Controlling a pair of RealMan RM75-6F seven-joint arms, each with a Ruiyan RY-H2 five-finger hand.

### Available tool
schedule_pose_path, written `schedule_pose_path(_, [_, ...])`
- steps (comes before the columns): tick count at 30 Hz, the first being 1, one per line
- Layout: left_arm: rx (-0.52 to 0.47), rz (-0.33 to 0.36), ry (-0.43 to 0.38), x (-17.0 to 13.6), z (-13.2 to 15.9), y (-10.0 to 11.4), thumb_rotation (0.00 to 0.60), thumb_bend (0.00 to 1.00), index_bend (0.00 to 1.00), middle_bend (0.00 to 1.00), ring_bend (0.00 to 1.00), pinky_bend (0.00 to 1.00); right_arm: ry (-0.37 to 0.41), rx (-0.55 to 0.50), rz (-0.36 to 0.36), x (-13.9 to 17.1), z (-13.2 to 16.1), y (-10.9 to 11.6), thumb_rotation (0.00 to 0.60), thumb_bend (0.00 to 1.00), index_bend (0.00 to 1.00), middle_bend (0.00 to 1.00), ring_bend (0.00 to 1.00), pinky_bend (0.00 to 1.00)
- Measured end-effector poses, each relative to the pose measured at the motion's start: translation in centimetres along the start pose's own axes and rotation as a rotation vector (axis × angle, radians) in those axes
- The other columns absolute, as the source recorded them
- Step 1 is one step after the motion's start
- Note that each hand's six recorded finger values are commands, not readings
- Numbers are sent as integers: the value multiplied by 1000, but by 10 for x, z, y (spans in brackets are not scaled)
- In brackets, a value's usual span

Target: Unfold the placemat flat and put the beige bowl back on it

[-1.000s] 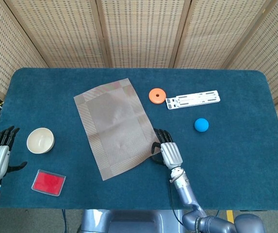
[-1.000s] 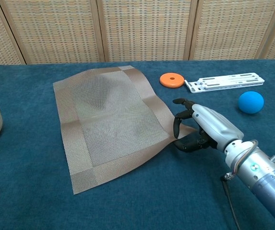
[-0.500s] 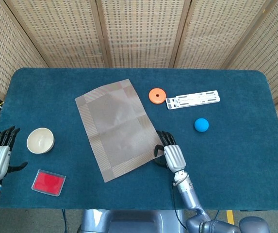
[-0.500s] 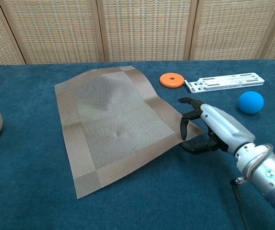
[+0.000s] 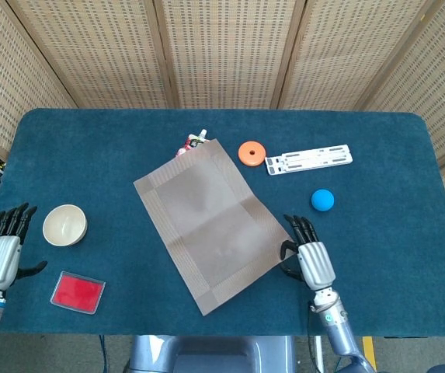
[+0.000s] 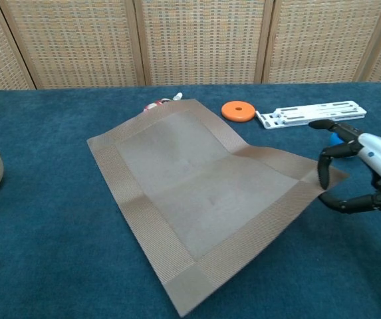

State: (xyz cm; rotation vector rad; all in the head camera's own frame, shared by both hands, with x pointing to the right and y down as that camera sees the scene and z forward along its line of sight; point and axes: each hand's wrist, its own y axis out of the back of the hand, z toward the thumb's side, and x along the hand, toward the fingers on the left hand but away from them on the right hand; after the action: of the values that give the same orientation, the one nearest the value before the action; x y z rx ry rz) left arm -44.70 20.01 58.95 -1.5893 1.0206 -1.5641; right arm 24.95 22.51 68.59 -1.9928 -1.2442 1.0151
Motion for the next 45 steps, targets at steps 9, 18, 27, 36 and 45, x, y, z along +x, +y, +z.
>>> schedule_pose_path(9, [17,1,-18,-4,7,0,600,0,0,0,0,0,-71,140,-19,4,-50,51,600,501,684,146,0,0])
schedule_pose_path(18, [23,-10,-31,-4,12,-2,600,0,0,0,0,0,-188,241,-29,-28,-99,87,600,479,679,146,0,0])
schedule_pose_path(27, [20,-16,-48,3,19,-2,600,0,0,0,0,0,-235,377,-12,-59,-117,105,600,312,444,1,0,0])
schedule_pose_path(36, [63,14,-126,23,41,10,600,0,1,0,0,0,-261,335,-33,-29,-108,120,600,218,266,0,0,0])
schedule_pose_path(45, [121,13,-261,62,91,17,600,0,93,0,0,0,-261,226,-115,22,-100,156,600,206,261,0,0,0])
